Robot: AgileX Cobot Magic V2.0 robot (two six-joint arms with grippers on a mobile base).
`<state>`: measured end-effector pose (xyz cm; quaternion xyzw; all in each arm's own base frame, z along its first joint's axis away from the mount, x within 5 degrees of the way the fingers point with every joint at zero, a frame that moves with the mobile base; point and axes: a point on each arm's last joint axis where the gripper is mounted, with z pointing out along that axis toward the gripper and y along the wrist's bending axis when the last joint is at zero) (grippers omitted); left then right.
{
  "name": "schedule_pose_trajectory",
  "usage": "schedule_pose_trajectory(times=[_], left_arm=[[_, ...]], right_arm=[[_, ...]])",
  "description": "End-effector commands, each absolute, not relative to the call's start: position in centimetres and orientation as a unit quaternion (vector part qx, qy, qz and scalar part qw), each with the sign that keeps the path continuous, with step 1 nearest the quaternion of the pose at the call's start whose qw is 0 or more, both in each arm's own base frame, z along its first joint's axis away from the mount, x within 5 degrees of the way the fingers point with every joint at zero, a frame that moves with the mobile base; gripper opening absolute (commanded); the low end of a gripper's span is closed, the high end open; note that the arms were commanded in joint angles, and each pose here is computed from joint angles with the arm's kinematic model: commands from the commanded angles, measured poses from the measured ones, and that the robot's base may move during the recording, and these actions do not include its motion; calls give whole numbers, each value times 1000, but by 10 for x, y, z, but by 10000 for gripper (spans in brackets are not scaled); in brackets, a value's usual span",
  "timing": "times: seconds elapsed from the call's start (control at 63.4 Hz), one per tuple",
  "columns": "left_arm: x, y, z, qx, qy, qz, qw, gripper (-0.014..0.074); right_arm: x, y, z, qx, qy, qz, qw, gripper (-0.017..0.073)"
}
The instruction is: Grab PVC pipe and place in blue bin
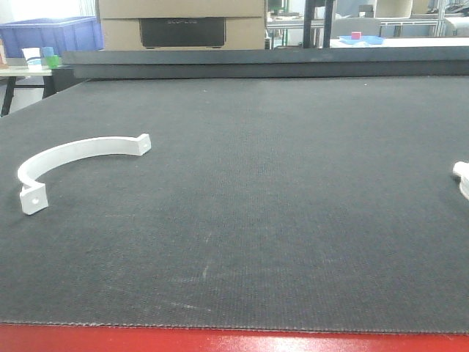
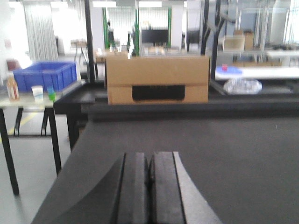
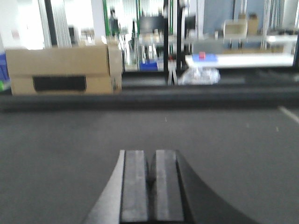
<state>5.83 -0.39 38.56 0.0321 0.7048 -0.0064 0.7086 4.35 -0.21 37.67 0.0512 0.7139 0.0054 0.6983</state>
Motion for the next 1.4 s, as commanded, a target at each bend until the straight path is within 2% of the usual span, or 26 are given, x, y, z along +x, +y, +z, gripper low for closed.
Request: schedule_pose_trajectory(times=[0.0,0.252,0.331,0.458,0.631,0.82,1.025,1.231,1.294,1.388], left_arm=[[83,-6,393,37,751,-10,659,-111],[147,-9,401,47,861,-16,506,-111],[167,-10,398,48,876,-16,479,-111],[193,-10,384,46,890,-16,454,-111],[224,-12,366,43,902,-19,430,-111],[242,-18,347,22,917,-65,392,-111],[247,-26,339,-2,925,-117,360,-111],[245,-27,338,-2,929,-122,350,-111],[245,-27,337,-1,931,-122,345,-111],[243,-27,336,1,935,-124,332,-111]], right_arm=[[65,-5,386,54,759,-7,649,-169],[138,-11,380,63,890,-3,451,-169],[159,-13,366,65,923,-2,378,-169],[192,-16,342,67,948,-1,311,-169],[233,-19,307,69,963,-1,262,-169],[263,-22,276,70,976,1,208,-169],[294,-7,267,64,985,11,162,-153],[324,8,251,71,990,16,118,-148],[332,8,248,73,991,15,109,-124],[341,8,244,83,993,13,88,-17]])
